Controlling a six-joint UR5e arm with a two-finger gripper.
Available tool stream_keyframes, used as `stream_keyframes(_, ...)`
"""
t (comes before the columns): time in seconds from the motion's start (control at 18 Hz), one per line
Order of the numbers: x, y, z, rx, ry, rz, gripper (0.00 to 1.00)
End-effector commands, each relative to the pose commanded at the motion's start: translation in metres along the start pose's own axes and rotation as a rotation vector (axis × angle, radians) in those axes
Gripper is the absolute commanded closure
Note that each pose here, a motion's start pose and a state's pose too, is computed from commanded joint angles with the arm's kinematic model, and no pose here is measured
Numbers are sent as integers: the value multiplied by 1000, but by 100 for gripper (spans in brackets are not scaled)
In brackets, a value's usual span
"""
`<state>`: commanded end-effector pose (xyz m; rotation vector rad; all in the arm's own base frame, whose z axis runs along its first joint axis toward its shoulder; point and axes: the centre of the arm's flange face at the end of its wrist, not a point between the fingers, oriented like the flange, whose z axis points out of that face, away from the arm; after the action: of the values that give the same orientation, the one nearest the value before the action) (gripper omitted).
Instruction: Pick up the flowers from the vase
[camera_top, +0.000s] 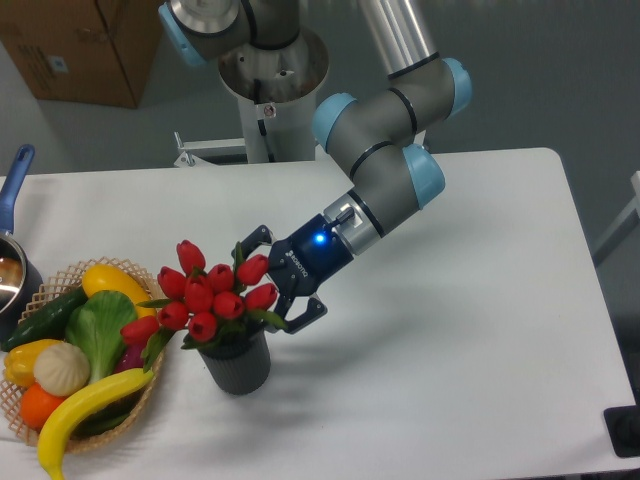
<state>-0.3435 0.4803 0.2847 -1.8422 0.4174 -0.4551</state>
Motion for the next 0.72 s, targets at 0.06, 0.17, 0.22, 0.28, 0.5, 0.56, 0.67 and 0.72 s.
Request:
stream_keyframes(0.06, 3, -4, -1, 2, -2, 6, 100)
stream_keyframes(0.17, 5, -7, -1, 2, -2, 1, 100)
stream_keyframes(0.22, 6, -10, -2, 3, -3, 6, 100)
stream_keyframes(0.28, 9, -15, -2, 6, -2, 9, 100)
stream_keyframes(0.5, 19, -41, -5, 53, 0, 0, 100)
stream_keyframes(0.56, 22, -49, -8, 61, -2, 3, 100)
stream_keyframes(0.67, 24, -62, -12, 76, -5, -2, 100)
stream_keyframes(0.72, 26, -69, -13, 82, -6, -4, 100)
